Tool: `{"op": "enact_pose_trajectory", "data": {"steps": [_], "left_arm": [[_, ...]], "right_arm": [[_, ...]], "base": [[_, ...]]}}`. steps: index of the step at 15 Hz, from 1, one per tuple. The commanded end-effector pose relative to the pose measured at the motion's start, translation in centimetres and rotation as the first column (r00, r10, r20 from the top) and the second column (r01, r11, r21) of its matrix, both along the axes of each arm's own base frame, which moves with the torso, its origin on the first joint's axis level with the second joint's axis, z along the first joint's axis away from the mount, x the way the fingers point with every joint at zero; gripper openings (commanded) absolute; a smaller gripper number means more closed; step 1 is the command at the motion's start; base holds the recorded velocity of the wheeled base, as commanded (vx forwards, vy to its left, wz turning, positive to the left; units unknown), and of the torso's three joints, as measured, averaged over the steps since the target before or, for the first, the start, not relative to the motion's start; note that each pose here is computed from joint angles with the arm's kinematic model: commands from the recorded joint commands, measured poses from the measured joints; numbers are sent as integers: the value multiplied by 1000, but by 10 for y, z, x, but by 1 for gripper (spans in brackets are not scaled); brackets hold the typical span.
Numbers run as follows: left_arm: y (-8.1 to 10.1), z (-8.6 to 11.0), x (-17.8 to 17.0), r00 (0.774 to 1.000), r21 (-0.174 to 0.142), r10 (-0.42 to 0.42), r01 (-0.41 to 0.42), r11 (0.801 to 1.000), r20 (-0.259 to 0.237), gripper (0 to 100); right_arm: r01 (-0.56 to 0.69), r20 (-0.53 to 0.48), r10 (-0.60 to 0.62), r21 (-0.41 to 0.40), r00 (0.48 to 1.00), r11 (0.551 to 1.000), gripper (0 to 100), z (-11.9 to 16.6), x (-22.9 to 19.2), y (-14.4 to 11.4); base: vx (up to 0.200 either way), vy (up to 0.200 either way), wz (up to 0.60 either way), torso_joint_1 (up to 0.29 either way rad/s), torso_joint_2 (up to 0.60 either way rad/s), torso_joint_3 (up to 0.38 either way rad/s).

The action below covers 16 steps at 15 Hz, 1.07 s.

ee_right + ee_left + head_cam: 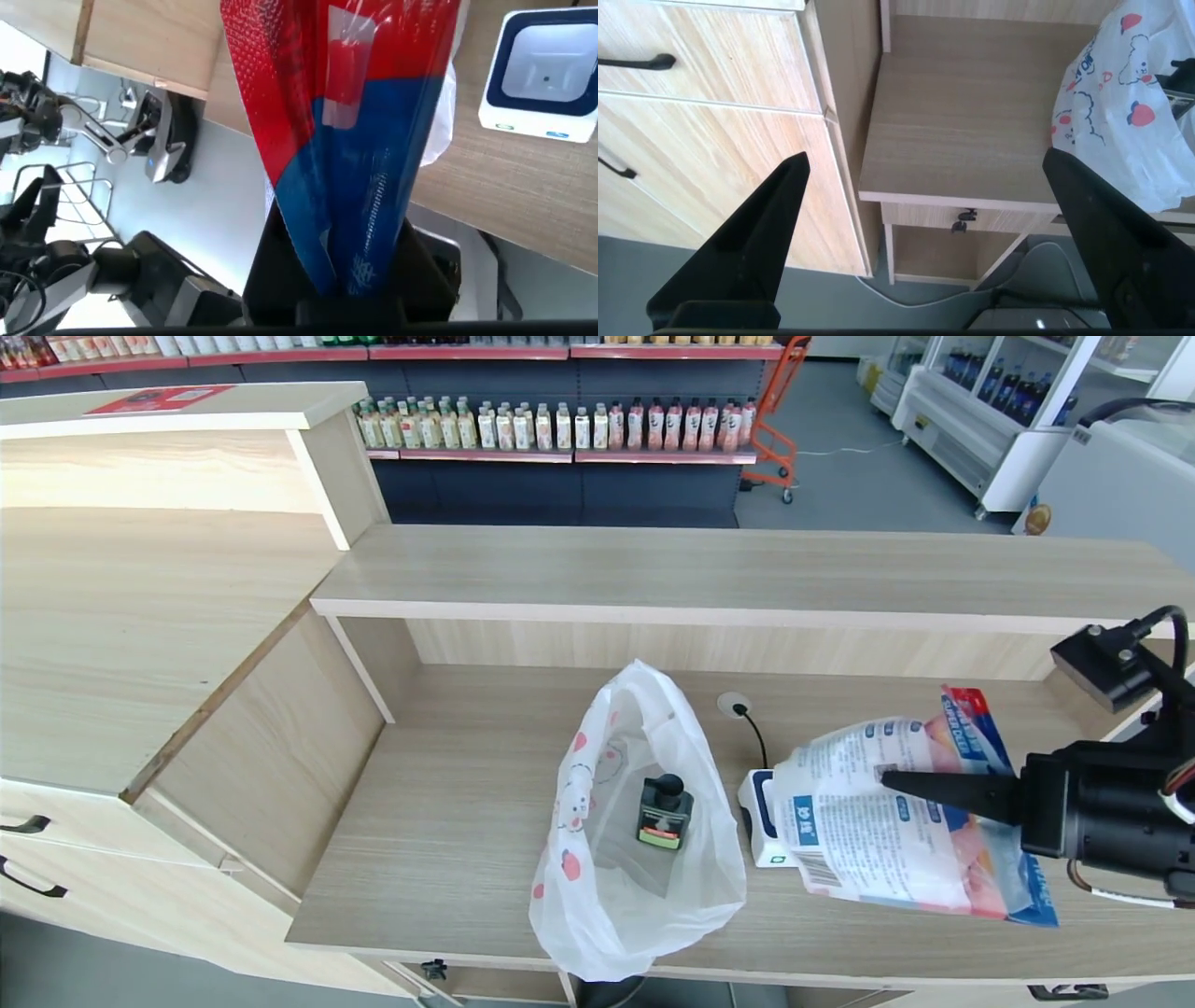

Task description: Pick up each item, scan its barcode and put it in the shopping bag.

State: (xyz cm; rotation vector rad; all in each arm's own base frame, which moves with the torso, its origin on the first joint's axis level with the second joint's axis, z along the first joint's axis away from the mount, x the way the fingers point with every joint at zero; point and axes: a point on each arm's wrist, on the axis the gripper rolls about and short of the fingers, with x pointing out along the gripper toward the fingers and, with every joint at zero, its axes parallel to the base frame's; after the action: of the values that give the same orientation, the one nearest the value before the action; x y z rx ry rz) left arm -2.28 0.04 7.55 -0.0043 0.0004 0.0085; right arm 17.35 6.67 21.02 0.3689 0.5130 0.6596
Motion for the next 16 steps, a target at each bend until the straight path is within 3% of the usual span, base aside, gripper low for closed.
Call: {"op": "enact_pose_trajectory", "data": {"steps": [1,6,11,16], "left_arm": [[0,0,0,1000,0,-1,1,1000,0,100],[0,0,0,1000,0,-1,1,1000,0,100],[0,0,0,1000,0,-1,1,1000,0,100],[0,0,0,1000,0,-1,1,1000,0,100]], "right_arm": [[-93,-43,93,-5,995,996,0,-8,1,17],[-238,-115,219,-199,969,951,0,-55,36,45],[-288,-83,276,-229,958,930,0,-80,76,74],[-355,-34,367,-346,930,868,0,-101,104,90]], "base": [[0,0,0,0,0,0],[0,0,0,0,0,0],[0,0,0,0,0,0],[0,0,0,0,0,0]]}}
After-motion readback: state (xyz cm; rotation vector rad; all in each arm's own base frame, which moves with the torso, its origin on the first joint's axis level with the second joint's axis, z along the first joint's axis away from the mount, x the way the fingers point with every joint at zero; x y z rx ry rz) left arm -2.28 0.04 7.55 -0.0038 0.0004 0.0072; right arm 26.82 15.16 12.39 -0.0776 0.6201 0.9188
